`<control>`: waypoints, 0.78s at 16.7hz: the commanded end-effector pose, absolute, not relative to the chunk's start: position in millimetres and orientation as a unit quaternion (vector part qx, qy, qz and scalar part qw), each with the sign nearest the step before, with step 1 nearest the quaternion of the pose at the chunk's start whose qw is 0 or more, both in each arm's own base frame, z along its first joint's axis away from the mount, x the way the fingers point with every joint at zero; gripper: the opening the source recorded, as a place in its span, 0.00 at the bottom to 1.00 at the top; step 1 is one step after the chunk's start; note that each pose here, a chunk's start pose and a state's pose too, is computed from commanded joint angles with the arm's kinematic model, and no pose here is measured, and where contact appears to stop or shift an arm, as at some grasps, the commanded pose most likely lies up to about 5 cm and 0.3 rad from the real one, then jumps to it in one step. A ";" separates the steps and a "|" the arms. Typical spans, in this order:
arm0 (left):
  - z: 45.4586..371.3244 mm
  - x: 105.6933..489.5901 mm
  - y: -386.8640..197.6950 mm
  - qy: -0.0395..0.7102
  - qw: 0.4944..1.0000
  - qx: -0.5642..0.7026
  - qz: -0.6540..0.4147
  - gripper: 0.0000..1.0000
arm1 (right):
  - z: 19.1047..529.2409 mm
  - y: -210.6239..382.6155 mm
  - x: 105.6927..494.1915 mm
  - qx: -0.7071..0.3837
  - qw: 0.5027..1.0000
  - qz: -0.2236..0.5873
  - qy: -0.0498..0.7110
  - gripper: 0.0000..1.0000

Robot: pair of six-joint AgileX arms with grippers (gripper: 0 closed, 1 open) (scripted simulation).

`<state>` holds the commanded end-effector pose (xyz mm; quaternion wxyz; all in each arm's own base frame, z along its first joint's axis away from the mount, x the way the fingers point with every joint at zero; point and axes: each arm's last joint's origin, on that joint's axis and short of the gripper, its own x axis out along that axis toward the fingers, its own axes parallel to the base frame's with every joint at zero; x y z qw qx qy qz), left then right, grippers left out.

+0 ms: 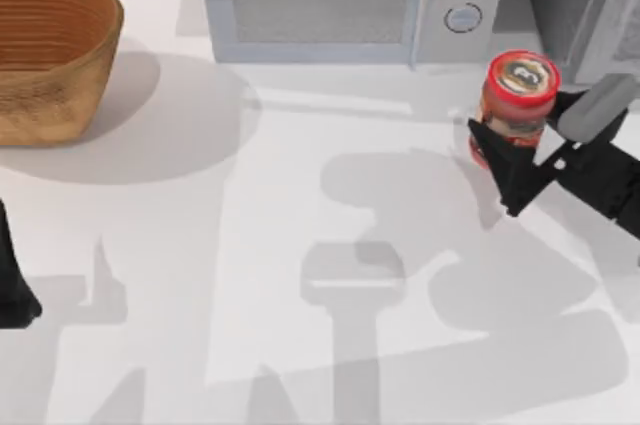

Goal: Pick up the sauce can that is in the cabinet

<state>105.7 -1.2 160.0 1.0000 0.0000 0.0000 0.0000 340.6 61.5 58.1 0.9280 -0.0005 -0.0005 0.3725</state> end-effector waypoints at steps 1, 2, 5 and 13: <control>160.0 105.7 -1.2 0.000 1.000 0.000 0.000 1.00 | 58.0 61.7 340.7 -0.001 0.928 0.373 0.000 0.00; 160.0 105.7 -1.2 0.000 1.000 0.000 0.000 1.00 | 58.0 61.7 340.7 -0.001 0.928 0.373 0.000 0.00; 160.0 105.7 -1.2 0.000 1.000 0.000 0.000 1.00 | 58.0 61.7 340.7 -0.001 0.928 0.373 0.000 0.15; 160.0 105.7 -1.2 0.000 1.000 0.000 0.000 1.00 | 58.0 61.7 340.7 -0.001 0.928 0.373 0.000 0.75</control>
